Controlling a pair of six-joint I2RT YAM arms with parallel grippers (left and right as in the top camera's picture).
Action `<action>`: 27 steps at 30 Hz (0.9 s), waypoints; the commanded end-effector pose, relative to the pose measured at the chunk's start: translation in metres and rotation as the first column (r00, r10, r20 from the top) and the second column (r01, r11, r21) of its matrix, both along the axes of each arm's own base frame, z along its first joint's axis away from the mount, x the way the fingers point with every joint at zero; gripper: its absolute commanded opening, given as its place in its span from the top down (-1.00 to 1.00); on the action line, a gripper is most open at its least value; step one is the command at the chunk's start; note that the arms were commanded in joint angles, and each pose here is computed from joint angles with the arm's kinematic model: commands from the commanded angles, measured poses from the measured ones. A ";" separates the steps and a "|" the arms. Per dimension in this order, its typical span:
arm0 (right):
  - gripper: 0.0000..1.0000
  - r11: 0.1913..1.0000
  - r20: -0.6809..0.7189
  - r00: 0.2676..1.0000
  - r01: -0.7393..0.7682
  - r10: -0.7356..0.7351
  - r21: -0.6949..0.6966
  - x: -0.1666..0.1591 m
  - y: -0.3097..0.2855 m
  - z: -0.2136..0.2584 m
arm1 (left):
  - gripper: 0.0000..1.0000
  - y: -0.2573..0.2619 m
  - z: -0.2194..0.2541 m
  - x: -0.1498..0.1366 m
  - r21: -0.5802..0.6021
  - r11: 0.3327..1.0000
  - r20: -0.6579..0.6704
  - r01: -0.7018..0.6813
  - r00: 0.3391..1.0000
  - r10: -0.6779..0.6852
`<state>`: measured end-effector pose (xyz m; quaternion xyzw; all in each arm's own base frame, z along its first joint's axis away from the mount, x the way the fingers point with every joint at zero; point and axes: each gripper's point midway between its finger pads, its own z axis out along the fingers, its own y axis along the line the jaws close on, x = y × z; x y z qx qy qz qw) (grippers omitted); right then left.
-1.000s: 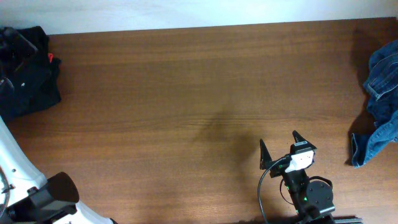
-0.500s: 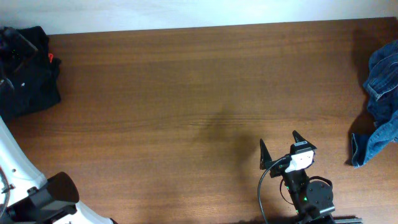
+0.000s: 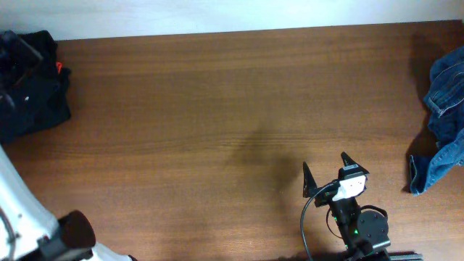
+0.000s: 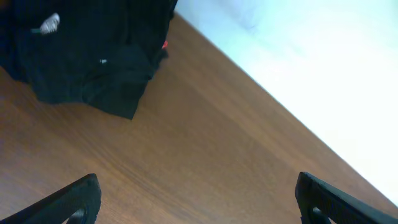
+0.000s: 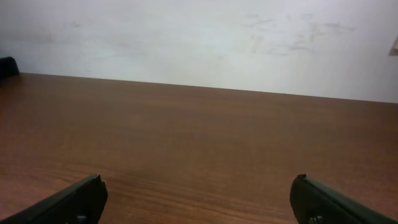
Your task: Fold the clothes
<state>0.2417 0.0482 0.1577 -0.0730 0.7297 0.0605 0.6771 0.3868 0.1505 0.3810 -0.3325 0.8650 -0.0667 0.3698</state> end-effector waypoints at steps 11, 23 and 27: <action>-0.97 1.000 0.000 1.000 0.016 -0.016 -0.007 0.000 -0.003 -0.002 | -0.99 -0.061 0.049 -0.092 0.111 0.993 0.022 0.043 0.999 -0.045; -0.97 1.000 0.000 1.000 0.016 -0.016 -0.007 0.000 -0.003 -0.002 | -0.99 -0.100 -0.033 -0.142 0.080 0.989 -0.086 0.127 0.989 -0.120; -0.97 1.000 0.000 1.000 0.016 -0.016 -0.007 0.000 -0.003 -0.002 | -0.99 -0.103 -0.076 -0.136 0.080 0.987 -0.024 0.141 0.990 -0.139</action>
